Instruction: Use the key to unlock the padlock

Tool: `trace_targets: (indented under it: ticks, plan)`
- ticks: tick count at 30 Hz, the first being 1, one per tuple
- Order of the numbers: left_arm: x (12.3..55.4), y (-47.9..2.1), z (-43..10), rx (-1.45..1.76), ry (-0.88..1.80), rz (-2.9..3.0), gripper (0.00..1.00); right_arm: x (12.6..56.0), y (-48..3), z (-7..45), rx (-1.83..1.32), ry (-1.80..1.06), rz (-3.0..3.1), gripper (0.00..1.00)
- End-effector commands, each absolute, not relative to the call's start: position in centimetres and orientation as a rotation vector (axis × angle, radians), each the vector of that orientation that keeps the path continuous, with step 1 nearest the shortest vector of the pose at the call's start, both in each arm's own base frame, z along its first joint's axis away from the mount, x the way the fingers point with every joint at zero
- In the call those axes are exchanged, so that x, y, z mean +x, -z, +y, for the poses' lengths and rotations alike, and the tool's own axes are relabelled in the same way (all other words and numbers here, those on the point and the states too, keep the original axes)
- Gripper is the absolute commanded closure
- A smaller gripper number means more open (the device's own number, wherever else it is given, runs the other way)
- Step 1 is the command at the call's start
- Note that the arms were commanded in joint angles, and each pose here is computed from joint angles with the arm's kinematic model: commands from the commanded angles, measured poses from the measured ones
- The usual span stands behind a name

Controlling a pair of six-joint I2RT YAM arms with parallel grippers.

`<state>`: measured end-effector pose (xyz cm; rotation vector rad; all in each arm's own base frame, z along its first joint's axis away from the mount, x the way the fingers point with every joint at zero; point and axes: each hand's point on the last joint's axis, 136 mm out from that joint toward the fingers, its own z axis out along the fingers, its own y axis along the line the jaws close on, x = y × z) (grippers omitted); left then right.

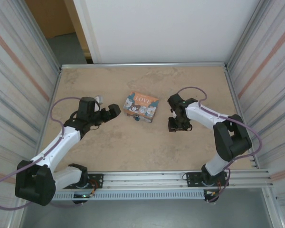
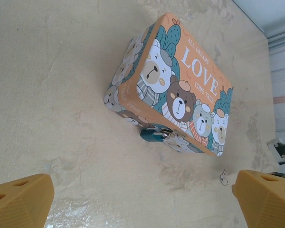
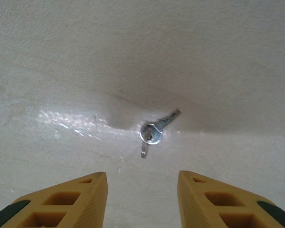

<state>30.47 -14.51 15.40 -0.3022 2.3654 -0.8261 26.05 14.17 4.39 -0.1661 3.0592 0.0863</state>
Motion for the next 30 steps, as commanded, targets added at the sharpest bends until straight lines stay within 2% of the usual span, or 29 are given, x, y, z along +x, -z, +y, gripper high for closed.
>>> trace_targets:
  ticks: [1,8,30]
  plan:
    - [30.4,-15.2,-14.2,-0.323,0.805,2.372,0.01,26.5,-4.1,14.5,-0.196,-0.057,3.066,0.63]
    - [30.3,-15.0,-14.2,-0.324,0.799,2.385,0.01,26.8,-3.0,14.3,-0.167,-0.06,3.088,0.72]
    - [30.3,-15.2,-14.0,-0.321,0.785,2.388,0.01,26.4,0.0,13.3,-0.128,-0.029,3.165,0.89]
